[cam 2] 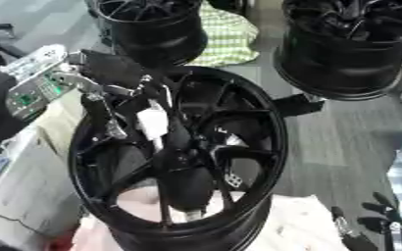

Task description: Pull the pin out of the wheel hub.

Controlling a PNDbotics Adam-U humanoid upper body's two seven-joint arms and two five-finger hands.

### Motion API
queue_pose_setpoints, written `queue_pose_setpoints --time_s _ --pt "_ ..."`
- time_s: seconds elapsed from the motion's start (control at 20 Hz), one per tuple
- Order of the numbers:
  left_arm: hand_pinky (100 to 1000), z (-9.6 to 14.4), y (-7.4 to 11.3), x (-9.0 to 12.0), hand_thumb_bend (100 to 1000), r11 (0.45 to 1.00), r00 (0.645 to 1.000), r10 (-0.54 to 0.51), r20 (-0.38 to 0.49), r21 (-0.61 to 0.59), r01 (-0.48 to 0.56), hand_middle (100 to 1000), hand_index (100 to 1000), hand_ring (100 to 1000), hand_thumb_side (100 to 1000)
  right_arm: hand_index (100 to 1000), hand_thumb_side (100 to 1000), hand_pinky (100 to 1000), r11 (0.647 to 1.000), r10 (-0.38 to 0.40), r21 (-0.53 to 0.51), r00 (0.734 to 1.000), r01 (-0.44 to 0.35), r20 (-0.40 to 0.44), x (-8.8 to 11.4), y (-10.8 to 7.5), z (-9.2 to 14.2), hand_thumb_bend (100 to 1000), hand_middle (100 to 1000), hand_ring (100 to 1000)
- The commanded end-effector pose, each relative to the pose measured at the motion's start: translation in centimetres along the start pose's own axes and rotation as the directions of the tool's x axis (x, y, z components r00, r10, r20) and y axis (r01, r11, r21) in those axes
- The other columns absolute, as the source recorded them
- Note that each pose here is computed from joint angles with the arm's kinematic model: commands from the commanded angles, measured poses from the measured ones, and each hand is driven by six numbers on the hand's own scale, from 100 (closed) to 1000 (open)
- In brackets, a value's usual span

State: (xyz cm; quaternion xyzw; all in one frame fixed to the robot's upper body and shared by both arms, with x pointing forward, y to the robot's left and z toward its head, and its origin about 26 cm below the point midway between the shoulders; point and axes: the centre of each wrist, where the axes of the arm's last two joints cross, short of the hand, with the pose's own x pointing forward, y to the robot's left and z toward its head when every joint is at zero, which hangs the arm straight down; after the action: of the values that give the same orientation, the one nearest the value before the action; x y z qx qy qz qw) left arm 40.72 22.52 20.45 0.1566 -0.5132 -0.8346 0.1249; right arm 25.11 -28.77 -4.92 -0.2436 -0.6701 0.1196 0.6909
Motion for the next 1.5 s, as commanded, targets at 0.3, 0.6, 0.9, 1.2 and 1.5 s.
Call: queue_pose_setpoints --time_s 0.3,0.6,0.9,1.2,1.5 --pt "499 0.5 0.8 -0.6 197 0.926 0.944 -0.178 0.276 -0.278 0.256 552 723 1000 306 935 347 696 1.000 0.017 -0.006 0.999 -0.017 0.028 0.6 -0.6 -0.5 427 733 626" --pt "419 0.6 0.9 -0.8 100 0.942 0.947 -0.155 0.283 -0.246 0.228 428 603 1000 284 935 347 697 1.000 0.018 -0.007 0.999 -0.018 0.027 0.5 -0.6 -0.5 426 733 626" --pt "368 1.3 1.6 -1.0 100 0.957 0.947 -0.148 0.285 -0.200 0.210 328 507 1000 274 935 347 696 1.000 0.018 -0.008 1.000 -0.018 0.025 0.5 -0.6 -0.5 425 733 626" --pt "368 2.8 3.6 -1.1 100 0.967 0.944 -0.176 0.280 -0.129 0.219 314 495 1000 273 935 346 696 1.000 0.021 -0.009 1.000 -0.020 0.019 0.4 -0.7 -0.4 426 734 626" --pt "370 6.0 6.5 -0.8 100 0.976 0.936 -0.210 0.282 0.011 0.215 314 497 1000 268 935 345 696 1.000 0.022 -0.012 1.000 -0.022 0.010 0.2 -0.8 -0.3 425 734 626"
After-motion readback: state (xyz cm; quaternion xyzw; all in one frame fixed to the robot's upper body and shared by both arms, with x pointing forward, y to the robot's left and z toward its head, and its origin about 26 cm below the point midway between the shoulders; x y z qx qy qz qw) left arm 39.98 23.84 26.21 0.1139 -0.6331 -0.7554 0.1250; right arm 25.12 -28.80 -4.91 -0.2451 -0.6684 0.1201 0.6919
